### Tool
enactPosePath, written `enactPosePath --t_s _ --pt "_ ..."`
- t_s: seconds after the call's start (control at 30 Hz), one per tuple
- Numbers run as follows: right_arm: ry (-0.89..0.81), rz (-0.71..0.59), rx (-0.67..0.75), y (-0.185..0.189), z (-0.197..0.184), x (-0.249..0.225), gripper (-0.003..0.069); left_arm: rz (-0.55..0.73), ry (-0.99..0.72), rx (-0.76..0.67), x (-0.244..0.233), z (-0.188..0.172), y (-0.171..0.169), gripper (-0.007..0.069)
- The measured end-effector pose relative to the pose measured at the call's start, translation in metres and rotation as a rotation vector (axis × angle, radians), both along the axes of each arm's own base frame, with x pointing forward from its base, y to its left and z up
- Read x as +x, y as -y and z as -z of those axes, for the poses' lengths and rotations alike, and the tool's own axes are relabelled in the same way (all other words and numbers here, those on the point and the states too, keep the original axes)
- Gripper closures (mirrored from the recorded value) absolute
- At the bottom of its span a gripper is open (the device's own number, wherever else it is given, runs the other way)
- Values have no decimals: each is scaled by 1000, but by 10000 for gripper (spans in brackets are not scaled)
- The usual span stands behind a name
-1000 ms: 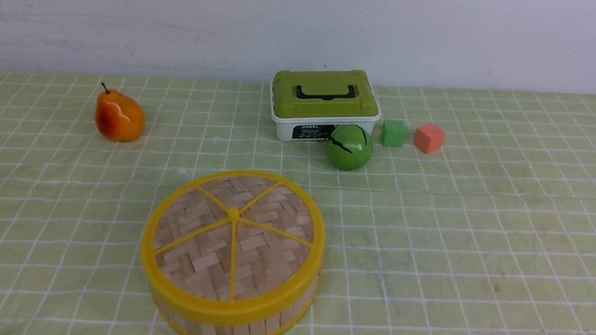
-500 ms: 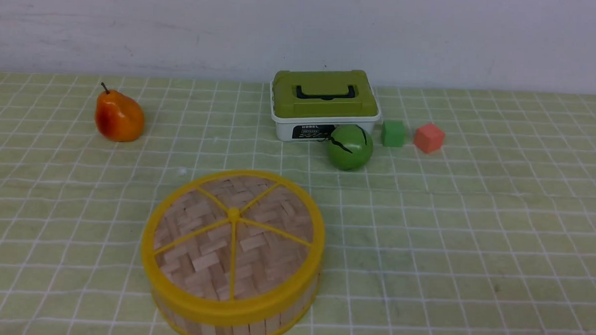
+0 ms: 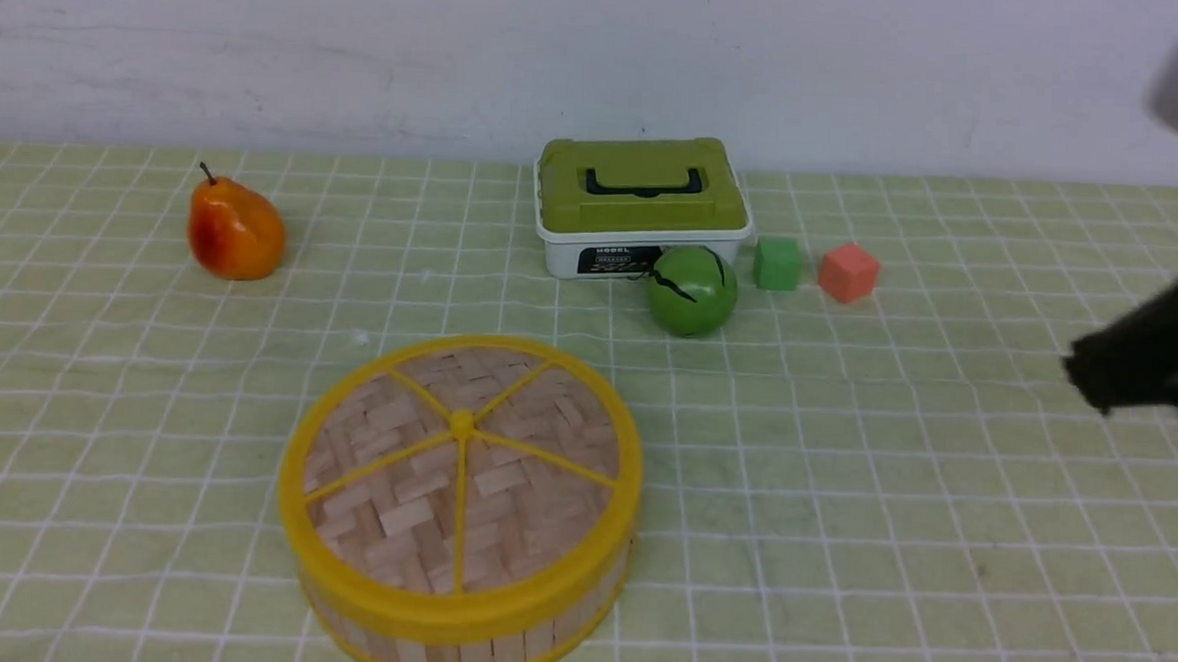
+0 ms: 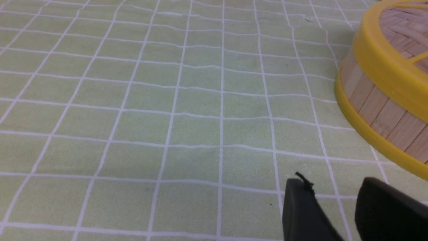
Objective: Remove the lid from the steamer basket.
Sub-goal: Use the right arm to lift the lid of the steamer
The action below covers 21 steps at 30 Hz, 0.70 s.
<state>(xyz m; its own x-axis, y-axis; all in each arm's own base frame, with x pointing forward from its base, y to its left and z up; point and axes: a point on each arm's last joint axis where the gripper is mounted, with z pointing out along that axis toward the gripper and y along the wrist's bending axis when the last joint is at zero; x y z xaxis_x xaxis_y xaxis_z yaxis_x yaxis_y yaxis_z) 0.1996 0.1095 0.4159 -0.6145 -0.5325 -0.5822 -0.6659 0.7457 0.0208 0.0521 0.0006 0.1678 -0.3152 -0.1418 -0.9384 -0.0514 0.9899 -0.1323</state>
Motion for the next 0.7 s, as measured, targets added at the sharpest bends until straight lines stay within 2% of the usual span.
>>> enactPosePath --t_s 0.07,0.13,0.3,0.43,0.47,0.57,0.6,0.7 --pt "-10 -15 -43 -18 3 15 663 0 0 0 0 0 0 386" --pt "-15 -40 -115 -52 12 40 658 0 0 0 0 0 0 386" --pt "-33 -82 -165 -108 33 81 643 0 0 0 0 0 0 386" --pt "-32 -120 -161 -162 58 120 571 0 0 0 0 0 0 386" --pt "-41 -122 -166 -166 64 124 559 0 0 0 0 0 0 386" --pt "-54 -147 -142 -197 86 143 436 0 0 0 0 0 0 386" --pt "-60 -158 -126 -208 93 148 366 0 0 0 0 0 0 386" --pt "-98 -175 -111 -224 113 154 236 0 0 0 0 0 0 386"
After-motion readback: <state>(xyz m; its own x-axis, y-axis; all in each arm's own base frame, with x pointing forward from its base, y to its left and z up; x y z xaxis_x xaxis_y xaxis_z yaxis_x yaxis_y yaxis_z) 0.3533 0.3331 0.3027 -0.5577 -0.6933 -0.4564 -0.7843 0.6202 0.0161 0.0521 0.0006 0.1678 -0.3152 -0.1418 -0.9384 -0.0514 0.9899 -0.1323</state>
